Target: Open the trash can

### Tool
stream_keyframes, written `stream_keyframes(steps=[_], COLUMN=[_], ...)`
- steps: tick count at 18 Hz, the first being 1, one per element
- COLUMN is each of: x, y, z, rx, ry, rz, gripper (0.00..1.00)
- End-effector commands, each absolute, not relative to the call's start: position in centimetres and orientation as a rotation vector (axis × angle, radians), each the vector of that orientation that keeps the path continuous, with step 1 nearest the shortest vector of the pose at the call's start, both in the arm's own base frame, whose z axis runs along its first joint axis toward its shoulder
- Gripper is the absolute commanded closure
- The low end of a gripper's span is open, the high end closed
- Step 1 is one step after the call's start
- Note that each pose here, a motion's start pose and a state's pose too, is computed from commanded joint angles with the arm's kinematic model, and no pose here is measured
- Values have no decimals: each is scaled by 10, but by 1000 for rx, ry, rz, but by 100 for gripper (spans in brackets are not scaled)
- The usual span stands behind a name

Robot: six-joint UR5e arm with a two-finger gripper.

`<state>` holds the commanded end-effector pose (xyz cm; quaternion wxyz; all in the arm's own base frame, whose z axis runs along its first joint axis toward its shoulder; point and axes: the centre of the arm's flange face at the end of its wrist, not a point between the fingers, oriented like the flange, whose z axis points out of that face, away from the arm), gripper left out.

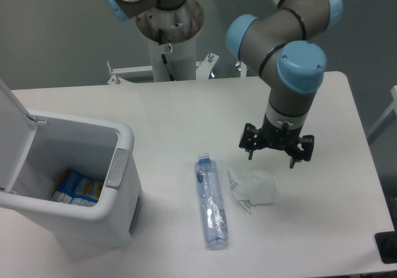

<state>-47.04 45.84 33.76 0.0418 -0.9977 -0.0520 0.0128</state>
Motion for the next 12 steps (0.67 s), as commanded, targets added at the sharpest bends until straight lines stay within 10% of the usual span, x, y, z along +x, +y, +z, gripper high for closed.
stream_keyframes(steps=[12], x=[-457], y=[469], z=[330], rx=[-3129], ry=[213], rz=[100], gripper=[0])
